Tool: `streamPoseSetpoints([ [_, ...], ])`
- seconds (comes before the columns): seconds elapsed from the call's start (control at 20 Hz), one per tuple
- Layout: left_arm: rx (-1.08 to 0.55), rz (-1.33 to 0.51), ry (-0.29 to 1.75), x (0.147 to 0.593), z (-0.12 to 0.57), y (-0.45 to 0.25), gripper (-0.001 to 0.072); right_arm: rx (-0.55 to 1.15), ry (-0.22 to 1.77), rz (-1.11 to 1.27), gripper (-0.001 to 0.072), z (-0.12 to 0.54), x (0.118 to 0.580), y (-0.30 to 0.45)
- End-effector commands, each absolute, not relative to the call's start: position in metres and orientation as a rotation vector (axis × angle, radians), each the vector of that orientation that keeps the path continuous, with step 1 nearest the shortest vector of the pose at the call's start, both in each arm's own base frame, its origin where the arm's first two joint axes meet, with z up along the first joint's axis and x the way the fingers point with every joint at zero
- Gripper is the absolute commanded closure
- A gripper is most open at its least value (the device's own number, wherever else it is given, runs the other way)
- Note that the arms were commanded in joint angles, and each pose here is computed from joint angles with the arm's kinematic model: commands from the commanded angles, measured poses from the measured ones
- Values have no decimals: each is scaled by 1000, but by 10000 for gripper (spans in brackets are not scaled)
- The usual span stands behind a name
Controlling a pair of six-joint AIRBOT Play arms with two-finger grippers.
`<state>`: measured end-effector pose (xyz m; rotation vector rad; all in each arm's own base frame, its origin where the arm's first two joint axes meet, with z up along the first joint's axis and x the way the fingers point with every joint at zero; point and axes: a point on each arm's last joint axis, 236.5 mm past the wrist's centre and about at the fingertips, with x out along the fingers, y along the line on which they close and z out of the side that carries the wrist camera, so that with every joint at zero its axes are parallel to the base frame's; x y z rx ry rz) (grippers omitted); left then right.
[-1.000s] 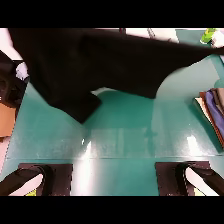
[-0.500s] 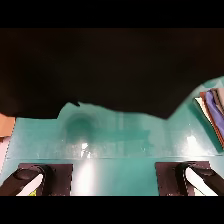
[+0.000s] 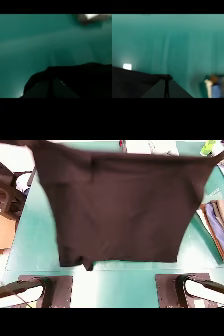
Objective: Fold the shirts.
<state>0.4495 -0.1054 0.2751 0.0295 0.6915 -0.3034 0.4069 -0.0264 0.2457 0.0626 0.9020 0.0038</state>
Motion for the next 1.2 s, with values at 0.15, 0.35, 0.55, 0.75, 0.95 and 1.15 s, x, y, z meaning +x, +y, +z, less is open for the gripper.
streamPoseSetpoints([
  [0.15,17,-298,1141,510,44,-118,680,87,1295,47,697,49,461,-18],
  [0.35,9,-286,1052,539,40,-120,680,87,1295,47,697,35,492,-21],
  [0.55,65,-305,1164,515,49,-102,680,87,1254,34,697,66,498,-32],
  [0.75,19,-278,1396,468,23,-67,680,106,1327,15,697,53,466,-46],
  [0.95,-88,-339,1469,450,-10,-84,679,114,1426,30,697,5,433,-32],
  [1.15,-137,-349,1553,427,-43,-90,679,96,1506,63,696,-33,411,-11],
])
